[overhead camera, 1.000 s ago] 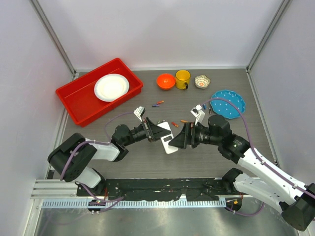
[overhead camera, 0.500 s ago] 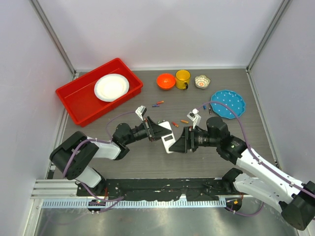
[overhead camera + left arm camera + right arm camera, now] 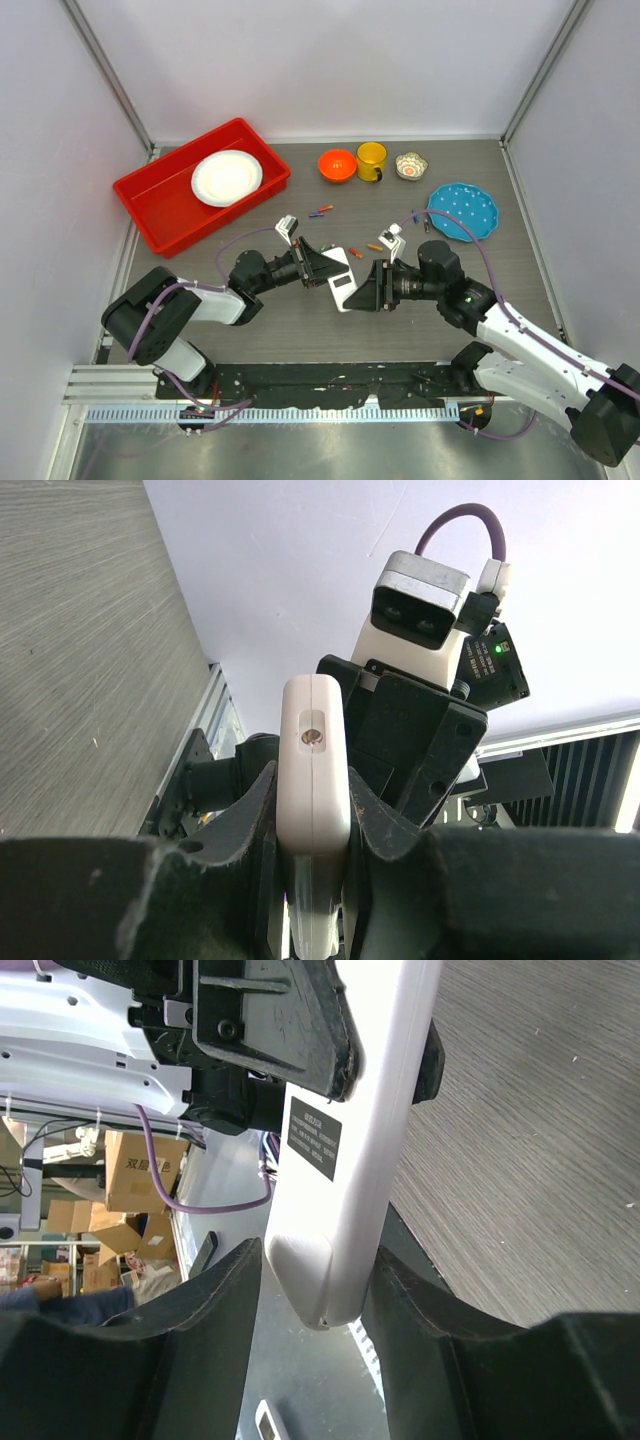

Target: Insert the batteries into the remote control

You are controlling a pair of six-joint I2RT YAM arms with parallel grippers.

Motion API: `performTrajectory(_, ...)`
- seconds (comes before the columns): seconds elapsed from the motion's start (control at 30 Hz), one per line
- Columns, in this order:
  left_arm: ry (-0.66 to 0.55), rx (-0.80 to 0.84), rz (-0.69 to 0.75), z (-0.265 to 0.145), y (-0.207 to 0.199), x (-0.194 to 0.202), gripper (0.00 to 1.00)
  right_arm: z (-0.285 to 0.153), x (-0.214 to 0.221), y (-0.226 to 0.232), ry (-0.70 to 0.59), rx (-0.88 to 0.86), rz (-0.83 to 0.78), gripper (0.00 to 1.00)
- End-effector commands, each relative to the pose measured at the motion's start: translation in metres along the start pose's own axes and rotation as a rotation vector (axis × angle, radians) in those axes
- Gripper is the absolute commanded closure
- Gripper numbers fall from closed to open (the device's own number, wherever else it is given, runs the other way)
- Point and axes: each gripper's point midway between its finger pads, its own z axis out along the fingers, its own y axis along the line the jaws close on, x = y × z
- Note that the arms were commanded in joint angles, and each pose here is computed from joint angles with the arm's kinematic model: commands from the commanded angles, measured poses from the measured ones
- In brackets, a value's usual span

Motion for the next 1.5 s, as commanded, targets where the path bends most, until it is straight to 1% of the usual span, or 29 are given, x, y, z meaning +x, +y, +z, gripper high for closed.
performTrajectory(0.0,-0.021,0.223,0.136,-0.004,-0.055,-0.005,1.0,0.001,-0.008,0.011,-0.026,-0.054,-0.018,0.49)
performTrajectory(0.13,-0.021,0.227,0.139,-0.004,-0.056,-0.005,1.0,0.002,-0.008,0.009,-0.026,-0.048,-0.01,0.54)
performTrajectory(0.17,-0.021,0.228,0.14,-0.004,-0.057,-0.005,1.0,0.003,-0.008,0.008,-0.025,-0.048,-0.006,0.57)
performTrajectory(0.37,-0.023,0.226,0.142,-0.005,-0.056,-0.004,1.0,0.004,-0.004,0.005,-0.015,-0.044,0.005,0.69)
performTrajectory(0.5,-0.024,0.231,0.148,-0.005,-0.058,-0.004,1.0,0.004,-0.005,0.004,-0.021,-0.037,0.009,0.72)
performTrajectory(0.6,-0.022,0.232,0.153,-0.005,-0.058,-0.004,1.0,0.005,-0.008,0.0,-0.037,-0.018,0.014,0.78)
performTrajectory(0.63,-0.02,0.229,0.154,-0.006,-0.057,-0.004,1.0,0.005,-0.009,-0.001,-0.044,-0.01,0.015,0.83)
performTrajectory(0.7,-0.007,0.231,0.159,-0.006,-0.058,0.0,1.0,0.006,-0.015,-0.004,-0.073,0.013,0.02,0.87)
performTrajectory(0.77,0.005,0.232,0.166,-0.006,-0.058,0.004,1.0,0.006,-0.02,-0.006,-0.099,0.029,0.033,0.94)
performTrajectory(0.83,0.023,0.225,0.169,-0.006,-0.056,0.009,1.0,0.008,-0.033,-0.006,-0.157,0.041,0.039,0.99)
performTrajectory(1.03,0.066,0.192,0.207,-0.006,-0.051,0.021,1.0,0.013,-0.054,-0.007,-0.244,0.052,0.072,0.99)
performTrajectory(1.17,0.083,0.169,0.23,-0.007,-0.047,0.025,1.0,0.012,-0.073,-0.009,-0.331,0.079,0.095,0.99)
performTrajectory(1.3,0.102,0.155,0.243,-0.008,-0.046,0.028,1.0,0.008,-0.085,-0.006,-0.405,0.066,0.119,0.99)
performTrajectory(1.37,0.101,0.156,0.251,-0.009,-0.047,0.028,1.0,0.008,-0.085,-0.003,-0.407,0.049,0.113,0.99)
performTrajectory(1.43,0.101,0.156,0.256,-0.009,-0.047,0.028,1.0,0.011,-0.081,0.006,-0.372,-0.003,0.097,0.99)
performTrajectory(1.47,0.098,0.16,0.261,-0.01,-0.049,0.027,1.0,0.012,-0.079,0.01,-0.353,-0.021,0.088,0.97)
